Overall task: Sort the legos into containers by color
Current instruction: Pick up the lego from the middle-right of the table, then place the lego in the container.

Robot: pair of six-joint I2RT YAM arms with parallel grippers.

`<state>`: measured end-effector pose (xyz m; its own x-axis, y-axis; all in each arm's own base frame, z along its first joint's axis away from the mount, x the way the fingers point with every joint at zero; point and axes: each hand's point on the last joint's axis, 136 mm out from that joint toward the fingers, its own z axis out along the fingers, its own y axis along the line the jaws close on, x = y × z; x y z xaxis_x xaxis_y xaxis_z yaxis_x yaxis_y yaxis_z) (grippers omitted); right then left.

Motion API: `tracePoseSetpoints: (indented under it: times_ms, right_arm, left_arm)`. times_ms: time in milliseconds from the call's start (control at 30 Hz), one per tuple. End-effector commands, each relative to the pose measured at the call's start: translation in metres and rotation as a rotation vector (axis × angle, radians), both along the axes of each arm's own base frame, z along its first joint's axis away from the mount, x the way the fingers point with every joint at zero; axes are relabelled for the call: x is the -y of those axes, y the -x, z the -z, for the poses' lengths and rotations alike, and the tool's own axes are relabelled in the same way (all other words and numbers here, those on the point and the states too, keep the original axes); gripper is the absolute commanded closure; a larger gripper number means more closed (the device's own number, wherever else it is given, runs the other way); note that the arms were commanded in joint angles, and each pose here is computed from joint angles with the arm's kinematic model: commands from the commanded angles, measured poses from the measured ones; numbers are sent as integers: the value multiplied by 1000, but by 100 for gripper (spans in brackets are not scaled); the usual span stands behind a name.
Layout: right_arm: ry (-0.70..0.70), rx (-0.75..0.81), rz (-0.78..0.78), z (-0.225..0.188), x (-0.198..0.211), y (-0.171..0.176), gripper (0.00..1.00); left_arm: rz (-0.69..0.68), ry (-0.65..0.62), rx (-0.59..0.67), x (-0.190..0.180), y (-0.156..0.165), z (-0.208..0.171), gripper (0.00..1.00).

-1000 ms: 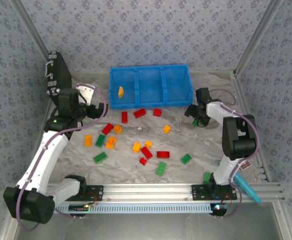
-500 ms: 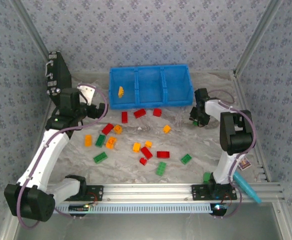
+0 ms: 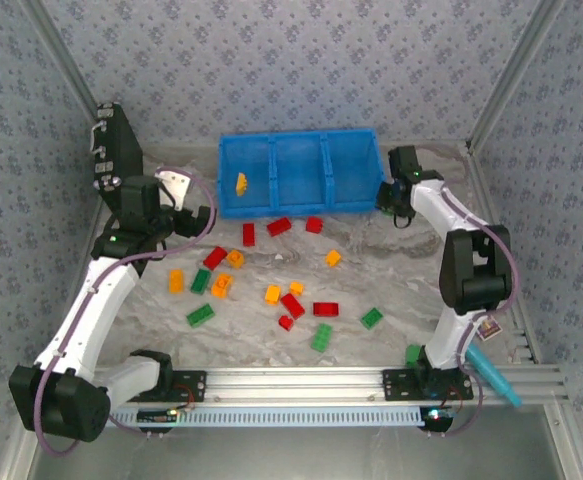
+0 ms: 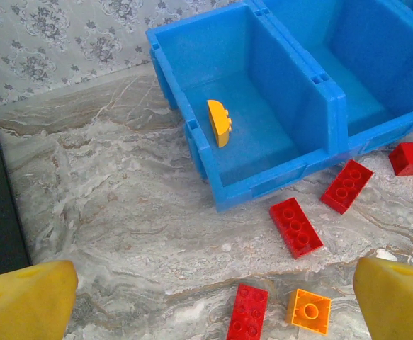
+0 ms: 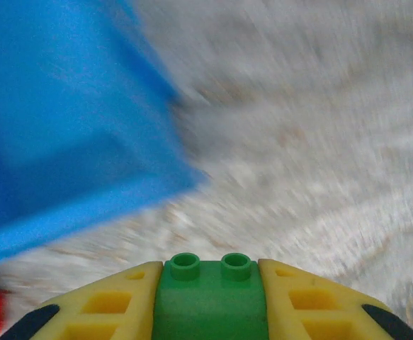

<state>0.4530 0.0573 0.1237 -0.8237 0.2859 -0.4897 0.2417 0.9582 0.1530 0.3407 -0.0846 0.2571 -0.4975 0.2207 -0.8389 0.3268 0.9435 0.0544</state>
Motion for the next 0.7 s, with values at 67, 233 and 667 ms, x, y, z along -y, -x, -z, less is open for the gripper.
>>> tracePoseSetpoints:
  times_ms: [67,233,667]
  right_arm:
    - [59,181,-148,-57,-32,-43,72]
    - [86,189,-195,-40,-50,-81,71]
    - [74,203,-247,-29,-76,-98,32]
  left_arm:
    - [12,35,-6,8,-6,-5,0]
    - [-1,44,-22,7,-6,-3,0]
    - [-9,33,-42,8,-13,2,0]
